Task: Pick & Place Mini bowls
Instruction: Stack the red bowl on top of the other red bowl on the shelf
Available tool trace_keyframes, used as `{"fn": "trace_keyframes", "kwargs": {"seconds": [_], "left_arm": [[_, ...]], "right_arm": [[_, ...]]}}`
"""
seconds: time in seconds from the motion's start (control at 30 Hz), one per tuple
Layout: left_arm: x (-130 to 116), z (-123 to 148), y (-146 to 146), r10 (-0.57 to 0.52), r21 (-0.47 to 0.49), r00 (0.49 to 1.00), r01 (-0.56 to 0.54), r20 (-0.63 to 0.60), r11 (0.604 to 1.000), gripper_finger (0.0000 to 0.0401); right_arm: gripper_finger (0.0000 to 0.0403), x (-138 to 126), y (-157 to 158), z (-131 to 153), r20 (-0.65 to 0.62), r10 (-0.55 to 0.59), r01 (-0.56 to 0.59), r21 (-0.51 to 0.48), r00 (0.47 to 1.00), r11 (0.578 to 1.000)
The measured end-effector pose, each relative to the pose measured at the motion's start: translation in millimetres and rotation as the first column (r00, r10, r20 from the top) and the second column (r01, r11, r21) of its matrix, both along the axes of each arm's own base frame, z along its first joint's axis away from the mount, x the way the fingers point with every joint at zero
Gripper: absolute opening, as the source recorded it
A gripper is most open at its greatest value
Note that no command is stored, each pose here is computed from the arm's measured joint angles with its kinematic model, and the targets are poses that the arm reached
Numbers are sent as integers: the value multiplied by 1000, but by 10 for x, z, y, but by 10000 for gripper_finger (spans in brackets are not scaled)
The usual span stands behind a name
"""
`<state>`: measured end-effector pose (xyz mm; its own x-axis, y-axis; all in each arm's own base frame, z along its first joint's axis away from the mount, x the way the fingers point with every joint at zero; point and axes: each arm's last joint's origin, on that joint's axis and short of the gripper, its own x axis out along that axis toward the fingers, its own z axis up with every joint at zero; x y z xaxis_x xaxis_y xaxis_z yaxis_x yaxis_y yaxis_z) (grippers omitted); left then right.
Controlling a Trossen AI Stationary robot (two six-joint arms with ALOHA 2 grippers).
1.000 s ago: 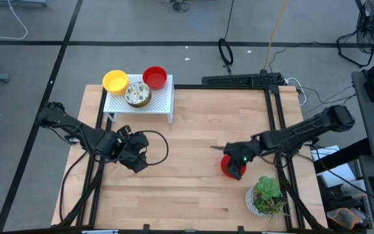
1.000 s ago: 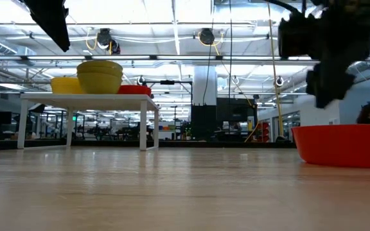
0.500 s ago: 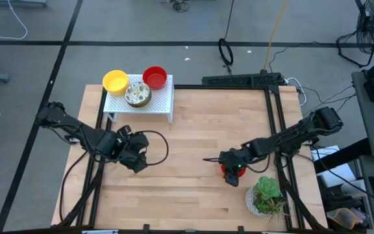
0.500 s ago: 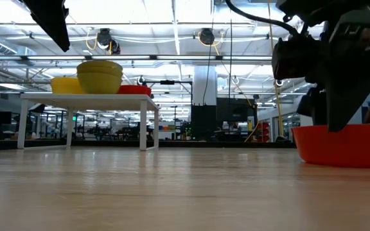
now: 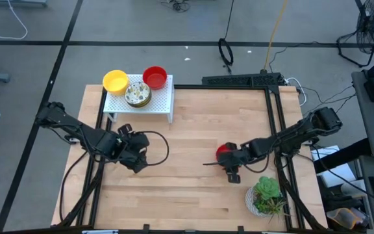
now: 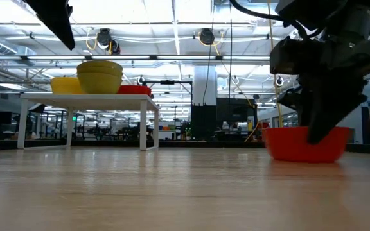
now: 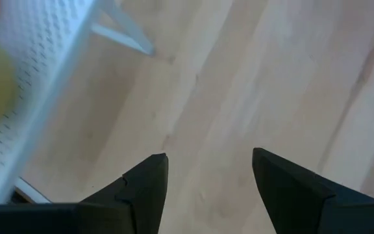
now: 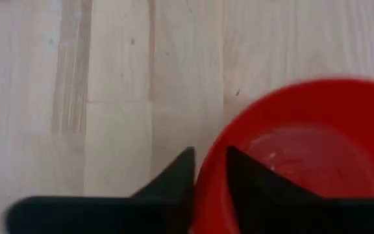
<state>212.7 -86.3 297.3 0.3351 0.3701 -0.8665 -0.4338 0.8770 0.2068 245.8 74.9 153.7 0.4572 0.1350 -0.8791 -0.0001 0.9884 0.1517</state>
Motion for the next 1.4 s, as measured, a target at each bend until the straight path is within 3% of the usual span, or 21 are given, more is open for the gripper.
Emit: {"fn": "trace_keyframes", "kwargs": {"seconds": [0.13, 0.27, 0.37, 0.53, 0.63, 0.77, 0.87, 1.03, 1.3, 1.4], "left_arm": [[49, 20, 6, -40, 76, 998, 36, 51, 996, 227], [199, 65, -10, -132, 77, 981, 121, 145, 990, 227], [337, 122, -43, -266, 53, 939, 261, 218, 964, 227], [562, 209, -124, -525, 124, 790, 515, 316, 848, 227], [676, 232, -143, -624, 183, 703, 601, 341, 778, 227], [774, 182, -137, -688, 216, 650, 657, 321, 722, 227], [820, 141, -118, -721, 180, 613, 708, 323, 683, 227], [923, 25, -112, -750, 40, 539, 802, 382, 596, 227], [927, 33, -124, -748, 43, 538, 800, 388, 598, 225], [930, 25, -125, -750, 45, 539, 800, 384, 598, 199]], "right_arm": [[10, 86, -35, 46, 89, -1, -1, 13, 996, 1000], [6, 239, -23, 167, 270, 75, -110, 116, 960, 987], [3, 393, -21, 385, 422, 96, -195, 199, 902, 961], [2, 613, -88, 788, 509, 63, -203, 224, 858, 953], [1, 744, -61, 961, 558, 134, -292, 204, 819, 934], [1, 898, 9, 1090, 608, 250, -439, 181, 753, 880], [1, 991, 31, 1102, 609, 303, -474, 138, 733, 870], [1, 1091, 10, 1150, 595, 408, -519, 17, 692, 854], [0, 1076, -11, 1127, 568, 461, -541, -34, 682, 841], [0, 1076, -11, 1131, 570, 461, -540, -35, 680, 841]]}}
